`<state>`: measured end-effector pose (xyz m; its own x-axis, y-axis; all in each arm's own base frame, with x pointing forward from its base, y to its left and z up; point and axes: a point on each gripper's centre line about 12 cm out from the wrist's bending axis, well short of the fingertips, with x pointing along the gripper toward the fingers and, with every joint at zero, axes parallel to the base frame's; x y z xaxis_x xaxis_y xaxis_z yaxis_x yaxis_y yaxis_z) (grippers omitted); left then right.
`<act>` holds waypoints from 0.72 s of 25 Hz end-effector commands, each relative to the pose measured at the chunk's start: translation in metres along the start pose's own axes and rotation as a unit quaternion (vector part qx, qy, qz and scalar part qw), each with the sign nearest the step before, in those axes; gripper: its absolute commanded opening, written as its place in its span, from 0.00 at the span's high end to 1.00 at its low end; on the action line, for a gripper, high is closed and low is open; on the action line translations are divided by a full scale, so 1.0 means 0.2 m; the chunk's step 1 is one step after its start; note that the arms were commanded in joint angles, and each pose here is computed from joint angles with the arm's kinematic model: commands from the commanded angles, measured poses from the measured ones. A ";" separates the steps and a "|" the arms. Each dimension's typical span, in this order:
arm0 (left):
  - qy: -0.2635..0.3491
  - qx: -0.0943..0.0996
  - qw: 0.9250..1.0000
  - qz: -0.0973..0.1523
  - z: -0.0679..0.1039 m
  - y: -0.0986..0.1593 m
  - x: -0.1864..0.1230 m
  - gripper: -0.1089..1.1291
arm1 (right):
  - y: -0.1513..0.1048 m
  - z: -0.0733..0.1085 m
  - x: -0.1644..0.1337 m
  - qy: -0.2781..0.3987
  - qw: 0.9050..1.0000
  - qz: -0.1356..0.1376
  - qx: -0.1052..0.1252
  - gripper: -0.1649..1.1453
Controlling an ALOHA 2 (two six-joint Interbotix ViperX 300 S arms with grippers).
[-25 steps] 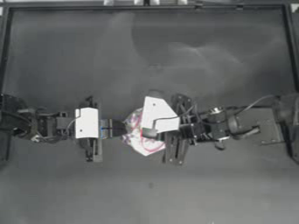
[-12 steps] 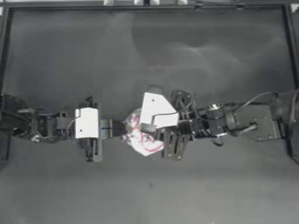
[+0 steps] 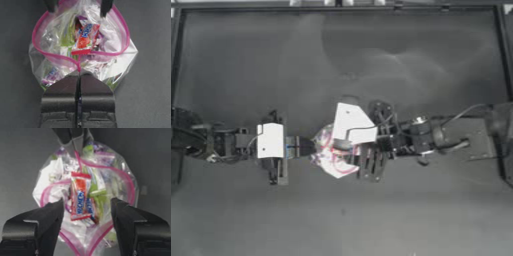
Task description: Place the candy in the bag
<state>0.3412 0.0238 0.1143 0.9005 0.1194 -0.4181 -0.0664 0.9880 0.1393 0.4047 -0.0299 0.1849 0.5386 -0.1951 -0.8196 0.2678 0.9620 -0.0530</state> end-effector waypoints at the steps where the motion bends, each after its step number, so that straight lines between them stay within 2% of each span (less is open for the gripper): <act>1: -0.017 -0.002 1.000 0.002 0.05 0.00 0.00 0.84 | -0.01 0.09 -0.15 -0.042 0.999 0.004 0.001 0.21; 8: -0.019 -0.001 1.000 -0.004 0.07 -0.01 0.00 0.84 | -0.04 0.08 -0.27 -0.055 0.998 -0.002 0.000 0.21; 18: -0.022 -0.004 1.000 -0.012 0.15 -0.02 -0.07 0.84 | -0.06 0.04 -0.36 -0.066 0.998 0.003 0.010 0.21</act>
<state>0.3385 0.0180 0.1250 0.8932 0.0978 -0.4388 -0.0463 0.9909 0.1266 0.3719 -0.0293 0.2313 0.6038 -0.2162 -0.7673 0.2781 0.9592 -0.0514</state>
